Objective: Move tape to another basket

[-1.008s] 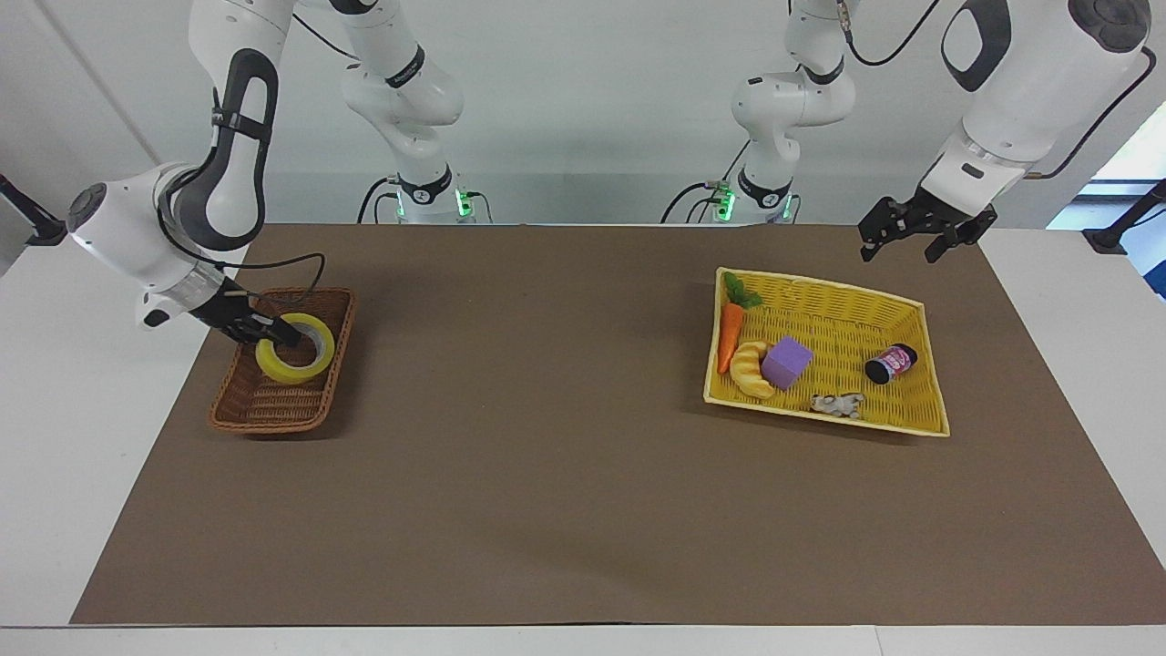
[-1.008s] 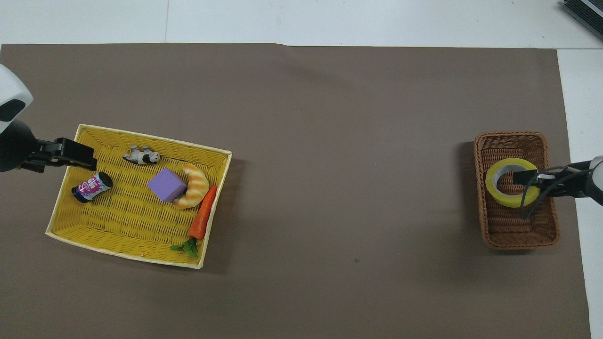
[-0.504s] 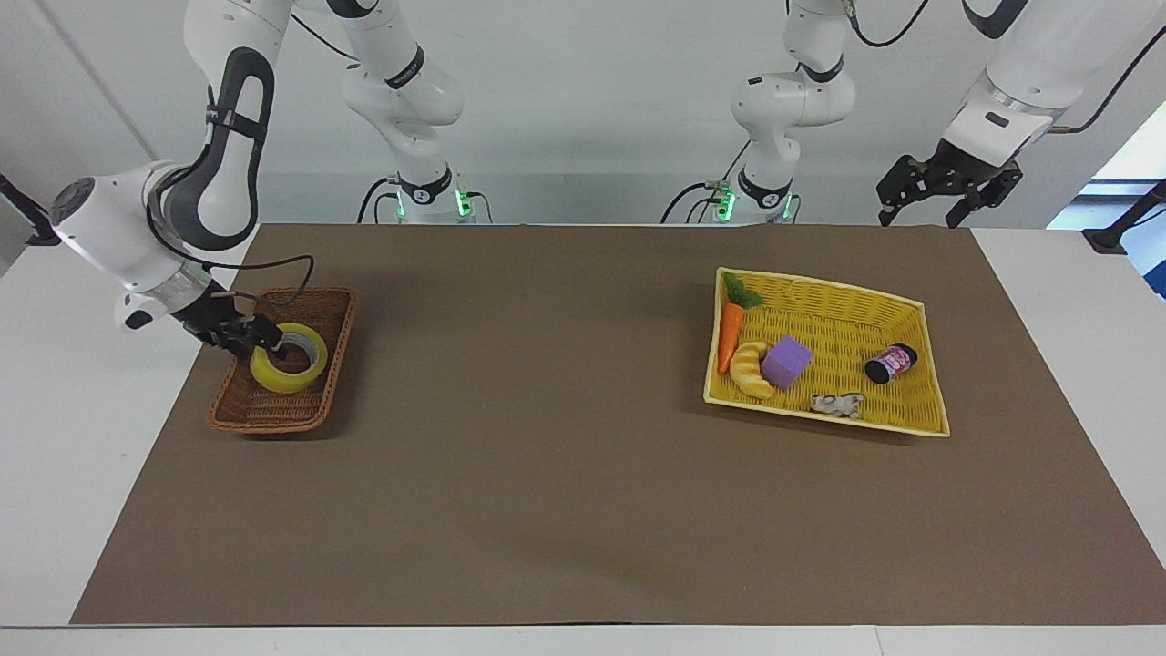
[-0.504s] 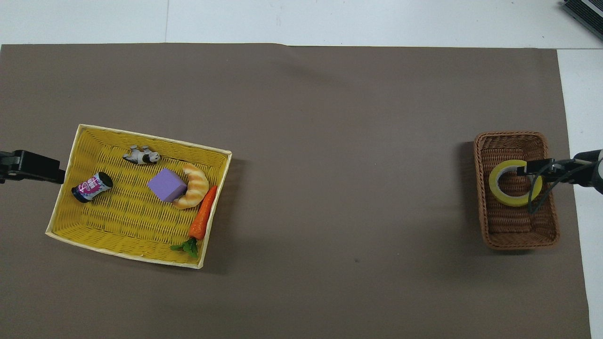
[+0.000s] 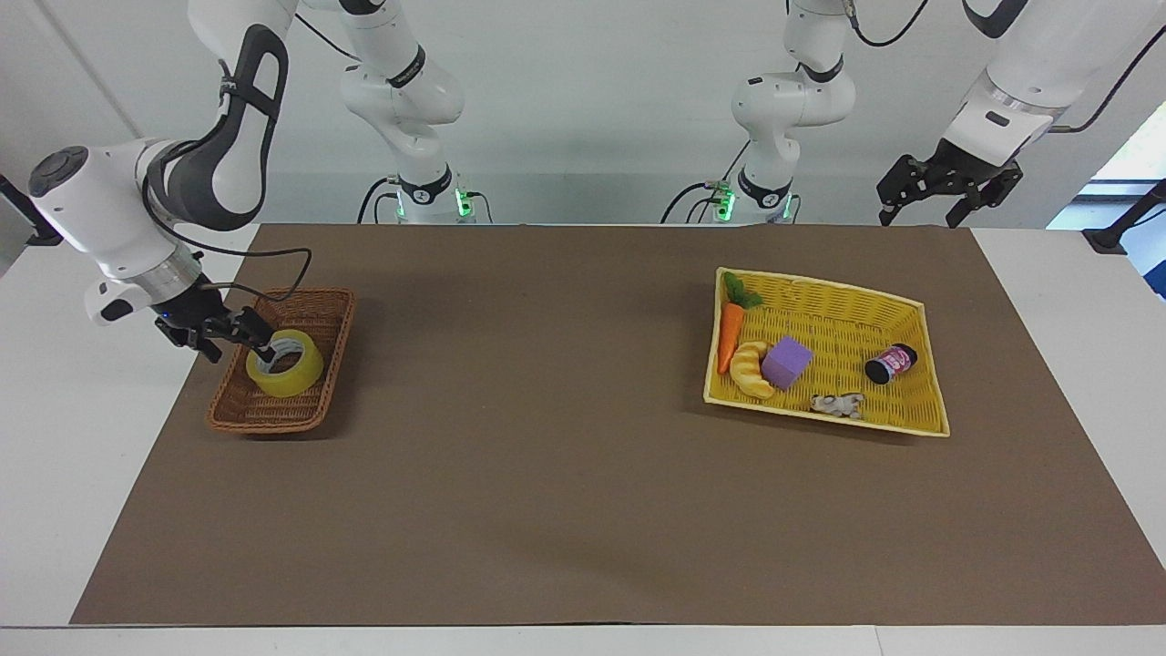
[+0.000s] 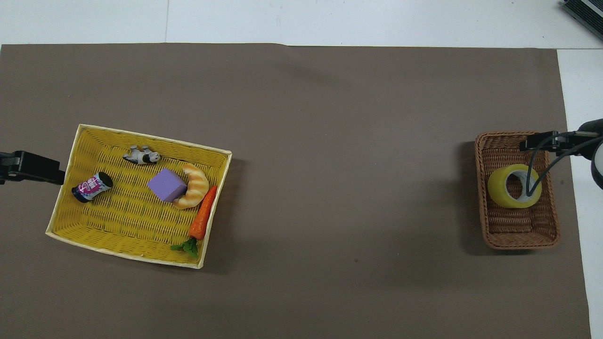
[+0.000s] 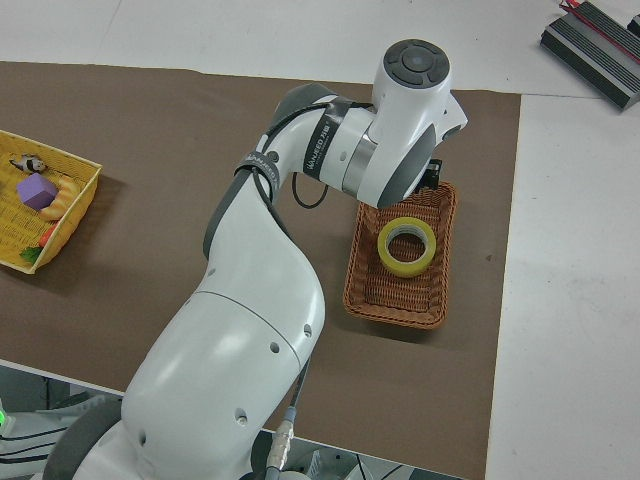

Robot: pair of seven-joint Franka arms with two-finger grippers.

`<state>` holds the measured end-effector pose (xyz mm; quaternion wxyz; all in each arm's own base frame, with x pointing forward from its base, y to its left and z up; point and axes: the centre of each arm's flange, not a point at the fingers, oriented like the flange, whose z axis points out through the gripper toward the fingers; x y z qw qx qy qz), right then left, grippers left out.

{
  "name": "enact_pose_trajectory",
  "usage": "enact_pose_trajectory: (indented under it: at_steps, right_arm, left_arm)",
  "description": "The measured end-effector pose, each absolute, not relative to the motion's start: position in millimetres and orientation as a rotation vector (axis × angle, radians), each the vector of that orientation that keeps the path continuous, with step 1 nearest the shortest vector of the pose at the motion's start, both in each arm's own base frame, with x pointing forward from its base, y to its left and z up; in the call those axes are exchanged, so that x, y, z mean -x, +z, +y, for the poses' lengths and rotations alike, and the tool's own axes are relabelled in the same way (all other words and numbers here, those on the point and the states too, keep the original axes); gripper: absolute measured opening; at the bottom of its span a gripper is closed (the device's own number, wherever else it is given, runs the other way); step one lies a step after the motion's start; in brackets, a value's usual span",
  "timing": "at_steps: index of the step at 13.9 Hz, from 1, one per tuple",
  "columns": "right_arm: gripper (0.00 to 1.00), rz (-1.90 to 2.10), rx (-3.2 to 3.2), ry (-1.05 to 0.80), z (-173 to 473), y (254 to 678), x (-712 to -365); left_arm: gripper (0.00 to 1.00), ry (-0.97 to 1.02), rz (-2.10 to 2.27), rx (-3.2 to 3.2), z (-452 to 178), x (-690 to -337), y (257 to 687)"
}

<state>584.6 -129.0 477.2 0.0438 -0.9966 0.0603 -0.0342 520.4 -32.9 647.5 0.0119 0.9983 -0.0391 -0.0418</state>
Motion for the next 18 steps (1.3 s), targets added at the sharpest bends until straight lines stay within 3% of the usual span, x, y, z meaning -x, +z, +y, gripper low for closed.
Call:
enact_pose_trajectory:
  at_steps: [4,8,15,18]
  right_arm:
    - [1.00,0.266,3.079,-0.025,-64,557,-567]
    - [1.00,0.274,3.075,0.009,-59,648,-545]
    - [1.00,0.227,3.072,0.002,-46,697,-515]
    - [1.00,0.158,3.072,0.013,-42,692,-508]
  left_arm:
    - [1.00,-0.133,-0.140,-3.113,-39,-519,648]
    - [1.00,-0.120,-0.169,-3.109,-46,-515,653]
    - [1.00,-0.096,-0.145,-3.108,-37,-513,661]
    - [1.00,-0.086,-0.146,-3.108,-36,-511,664]
